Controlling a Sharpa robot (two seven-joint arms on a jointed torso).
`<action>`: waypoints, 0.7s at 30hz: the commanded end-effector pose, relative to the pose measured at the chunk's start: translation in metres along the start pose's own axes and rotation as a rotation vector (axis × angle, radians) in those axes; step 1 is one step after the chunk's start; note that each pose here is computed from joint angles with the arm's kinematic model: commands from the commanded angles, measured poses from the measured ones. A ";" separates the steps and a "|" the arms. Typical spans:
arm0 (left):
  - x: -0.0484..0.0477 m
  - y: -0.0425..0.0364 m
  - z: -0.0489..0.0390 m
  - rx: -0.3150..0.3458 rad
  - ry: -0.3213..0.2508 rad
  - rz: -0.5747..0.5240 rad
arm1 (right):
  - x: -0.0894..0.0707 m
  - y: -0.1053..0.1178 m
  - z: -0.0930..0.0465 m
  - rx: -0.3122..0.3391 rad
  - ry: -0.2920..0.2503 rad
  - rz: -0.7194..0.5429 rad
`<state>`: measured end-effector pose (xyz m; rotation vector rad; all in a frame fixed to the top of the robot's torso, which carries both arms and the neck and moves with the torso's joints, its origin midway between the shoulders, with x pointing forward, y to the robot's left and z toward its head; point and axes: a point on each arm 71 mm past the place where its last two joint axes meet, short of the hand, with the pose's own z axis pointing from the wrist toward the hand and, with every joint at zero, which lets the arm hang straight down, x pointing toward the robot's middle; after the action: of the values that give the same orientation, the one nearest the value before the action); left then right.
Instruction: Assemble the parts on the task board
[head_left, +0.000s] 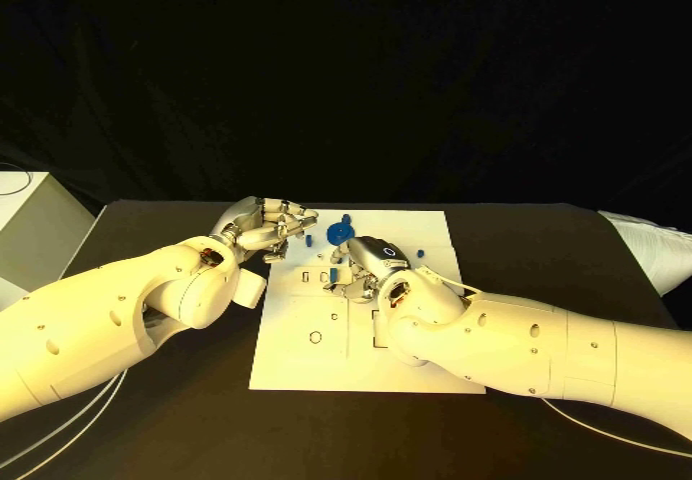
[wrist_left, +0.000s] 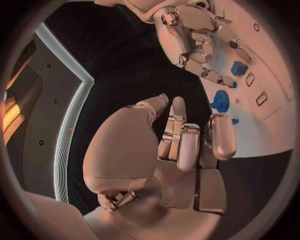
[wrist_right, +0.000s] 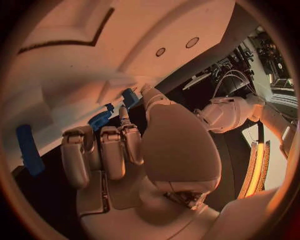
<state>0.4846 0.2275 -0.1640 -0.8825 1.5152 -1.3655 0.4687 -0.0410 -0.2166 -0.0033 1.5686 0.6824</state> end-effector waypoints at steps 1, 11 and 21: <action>0.0019 -0.0001 0.0009 0.004 0.017 0.026 | -0.003 0.002 -0.003 -0.038 -0.041 0.028; -0.0011 0.0145 0.0054 -0.135 0.042 0.180 | -0.039 -0.013 -0.014 -0.180 -0.086 0.152; -0.0008 0.0293 0.0123 -0.411 0.181 0.374 | -0.100 -0.066 -0.015 -0.046 -0.119 0.310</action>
<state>0.5002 0.2295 -0.1843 -0.7662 1.8258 -1.0461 0.4925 -0.1373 -0.1549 0.1528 1.4256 0.8640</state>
